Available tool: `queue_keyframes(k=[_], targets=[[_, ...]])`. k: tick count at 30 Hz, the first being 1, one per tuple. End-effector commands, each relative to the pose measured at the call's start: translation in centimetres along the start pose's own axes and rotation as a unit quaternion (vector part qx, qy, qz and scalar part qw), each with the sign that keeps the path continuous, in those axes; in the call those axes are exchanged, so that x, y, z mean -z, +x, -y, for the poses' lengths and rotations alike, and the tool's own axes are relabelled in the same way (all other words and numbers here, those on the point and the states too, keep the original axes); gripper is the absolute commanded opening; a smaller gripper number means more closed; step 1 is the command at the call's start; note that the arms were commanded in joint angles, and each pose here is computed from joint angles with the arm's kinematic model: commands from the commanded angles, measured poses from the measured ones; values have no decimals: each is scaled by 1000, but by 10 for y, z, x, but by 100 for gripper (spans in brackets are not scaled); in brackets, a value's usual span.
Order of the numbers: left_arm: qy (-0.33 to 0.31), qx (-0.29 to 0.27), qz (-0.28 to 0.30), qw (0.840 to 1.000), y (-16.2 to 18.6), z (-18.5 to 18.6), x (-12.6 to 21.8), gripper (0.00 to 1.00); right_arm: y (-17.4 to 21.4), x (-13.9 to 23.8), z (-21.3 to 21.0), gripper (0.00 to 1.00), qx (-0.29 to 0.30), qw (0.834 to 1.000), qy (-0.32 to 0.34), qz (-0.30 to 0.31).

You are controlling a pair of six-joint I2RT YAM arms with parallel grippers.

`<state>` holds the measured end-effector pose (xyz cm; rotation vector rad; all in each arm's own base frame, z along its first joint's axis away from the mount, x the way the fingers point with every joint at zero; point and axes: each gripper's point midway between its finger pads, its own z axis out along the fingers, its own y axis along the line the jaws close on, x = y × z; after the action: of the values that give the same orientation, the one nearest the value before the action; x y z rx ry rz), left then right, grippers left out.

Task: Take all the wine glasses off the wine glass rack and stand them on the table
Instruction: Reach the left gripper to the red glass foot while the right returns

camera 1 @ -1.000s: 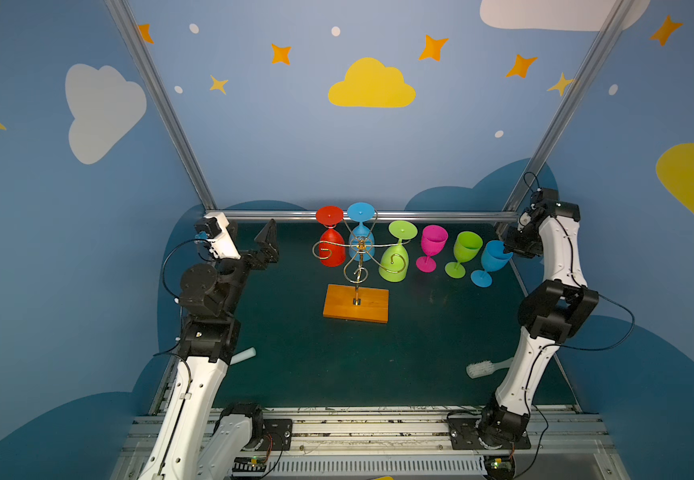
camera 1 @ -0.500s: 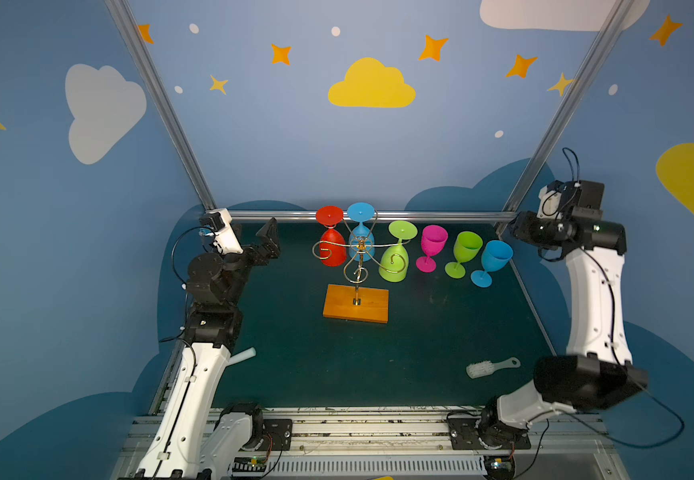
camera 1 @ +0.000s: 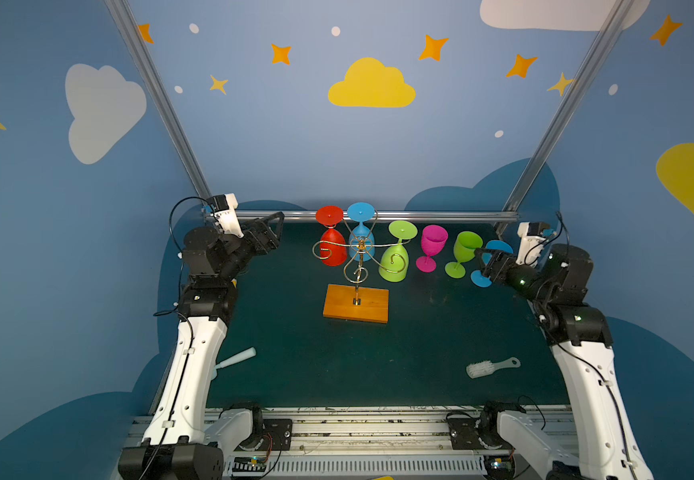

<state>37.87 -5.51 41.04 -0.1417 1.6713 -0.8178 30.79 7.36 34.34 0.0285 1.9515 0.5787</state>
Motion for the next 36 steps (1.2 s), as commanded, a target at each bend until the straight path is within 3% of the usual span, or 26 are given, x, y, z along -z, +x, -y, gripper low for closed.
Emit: queue_keyframes(k=[1, 10, 20, 36], targets=[[59, 57, -62, 995, 12, 17, -5, 78, -2, -1, -21, 72, 22, 999, -33, 23], [119, 120, -142, 975, 28, 18, -35, 63, 34, -9, -52, 73, 49, 995, -83, -15], [138, 156, -177, 962, 41, 5, -74, 54, 58, -10, -68, 73, 56, 992, -105, -41], [164, 156, -215, 950, 58, 26, -112, 44, 71, -8, -72, 73, 61, 991, -107, -52]])
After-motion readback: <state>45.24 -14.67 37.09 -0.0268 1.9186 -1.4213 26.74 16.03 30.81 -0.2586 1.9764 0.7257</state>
